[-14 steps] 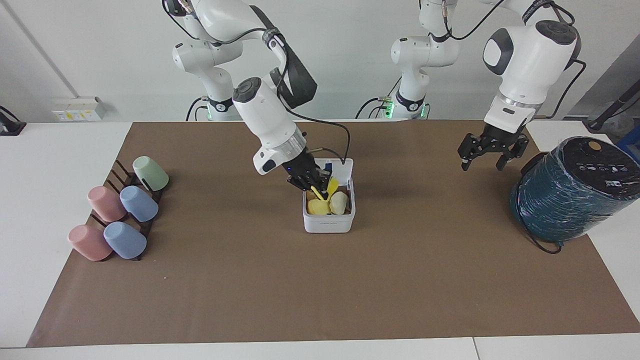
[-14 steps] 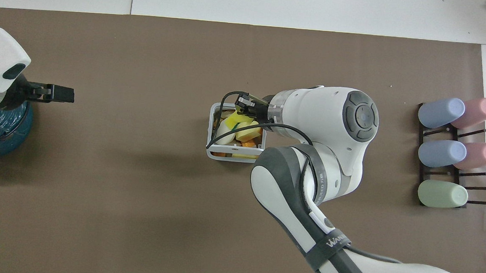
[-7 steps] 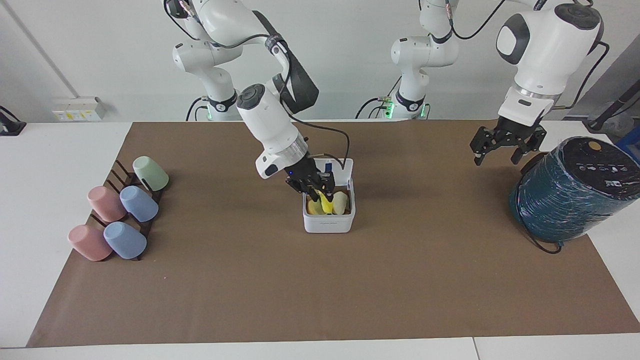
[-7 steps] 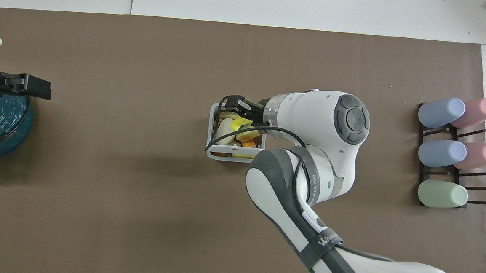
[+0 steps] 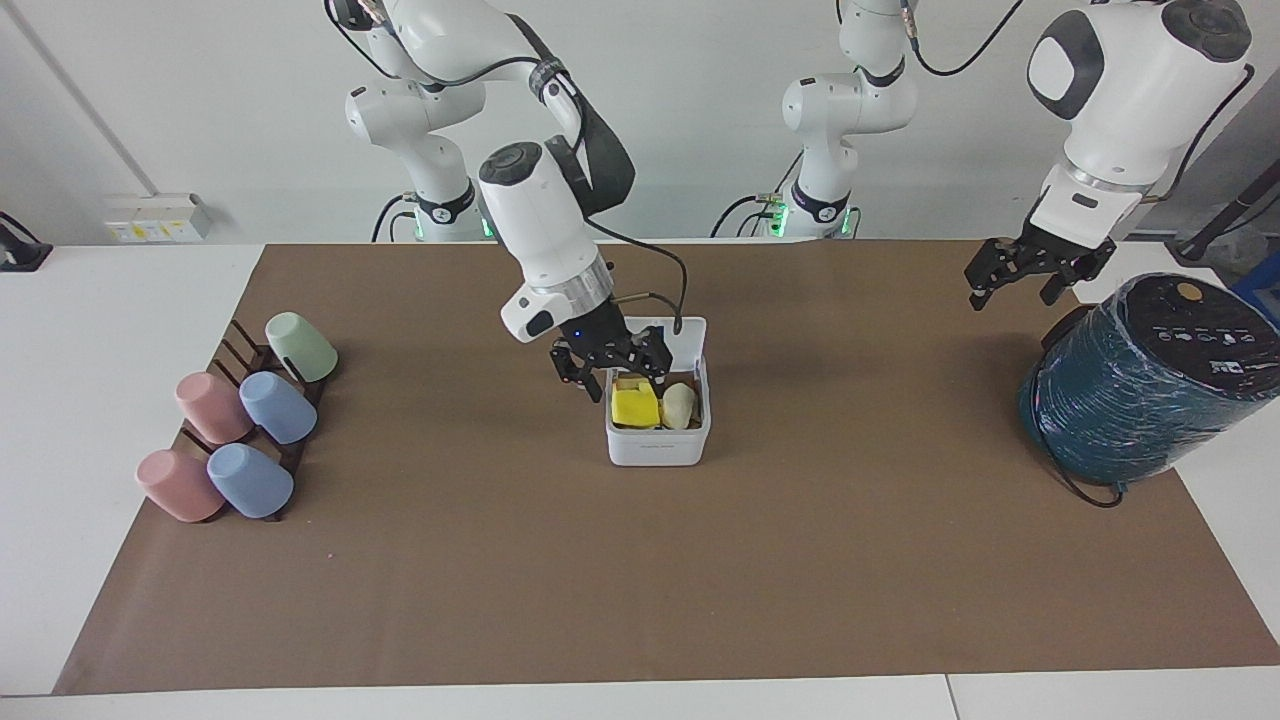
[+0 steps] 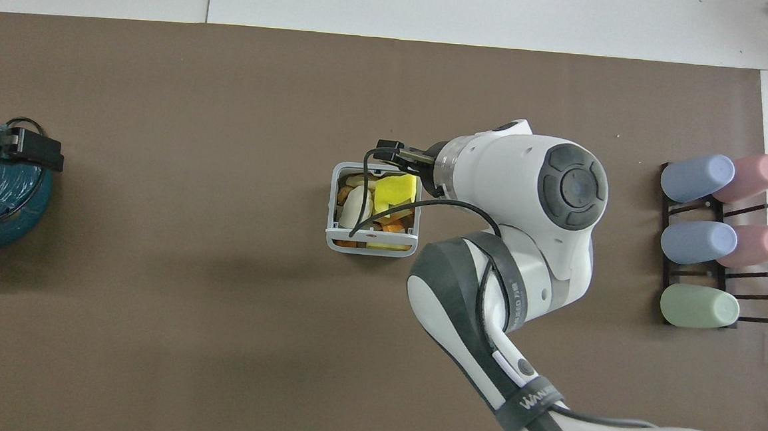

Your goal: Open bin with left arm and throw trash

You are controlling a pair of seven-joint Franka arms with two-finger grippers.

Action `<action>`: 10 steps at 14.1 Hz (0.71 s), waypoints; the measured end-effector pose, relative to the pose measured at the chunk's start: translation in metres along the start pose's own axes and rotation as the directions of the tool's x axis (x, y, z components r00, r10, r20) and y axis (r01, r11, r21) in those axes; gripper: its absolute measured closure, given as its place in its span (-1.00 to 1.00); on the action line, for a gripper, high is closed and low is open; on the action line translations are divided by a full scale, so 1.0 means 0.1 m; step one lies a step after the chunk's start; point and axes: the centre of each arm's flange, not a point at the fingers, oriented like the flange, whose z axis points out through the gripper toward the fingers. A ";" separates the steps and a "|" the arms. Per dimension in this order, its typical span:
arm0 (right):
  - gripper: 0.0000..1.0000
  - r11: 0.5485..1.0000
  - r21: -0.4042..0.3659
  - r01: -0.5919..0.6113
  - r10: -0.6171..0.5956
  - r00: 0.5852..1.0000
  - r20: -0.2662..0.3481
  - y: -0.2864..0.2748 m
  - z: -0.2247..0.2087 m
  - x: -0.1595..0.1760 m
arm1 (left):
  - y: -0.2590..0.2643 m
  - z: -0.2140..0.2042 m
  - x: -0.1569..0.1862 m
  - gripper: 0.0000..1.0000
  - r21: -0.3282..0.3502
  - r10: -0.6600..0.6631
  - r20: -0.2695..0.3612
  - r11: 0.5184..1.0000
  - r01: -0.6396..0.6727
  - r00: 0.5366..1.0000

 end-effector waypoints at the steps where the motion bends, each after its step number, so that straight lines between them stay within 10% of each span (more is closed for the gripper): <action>1: -1.00 1.000 -0.006 -0.006 0.006 1.000 -0.004 0.05 -0.19 0.07 | 0.00 0.00 0.00 -1.00 0.000 0.000 0.002 1.000 0.000 1.000; 6: -1.00 0.975 -0.198 0.098 -0.113 0.991 -0.069 0.64 -0.99 0.47 | 0.00 0.00 -0.01 -1.00 0.000 0.000 0.001 1.000 0.000 1.000; 10: -1.00 0.924 -0.315 0.218 -0.232 0.973 -0.009 1.52 -1.44 0.87 | 0.01 0.03 -0.02 -1.00 0.000 0.001 0.009 1.000 -0.001 1.000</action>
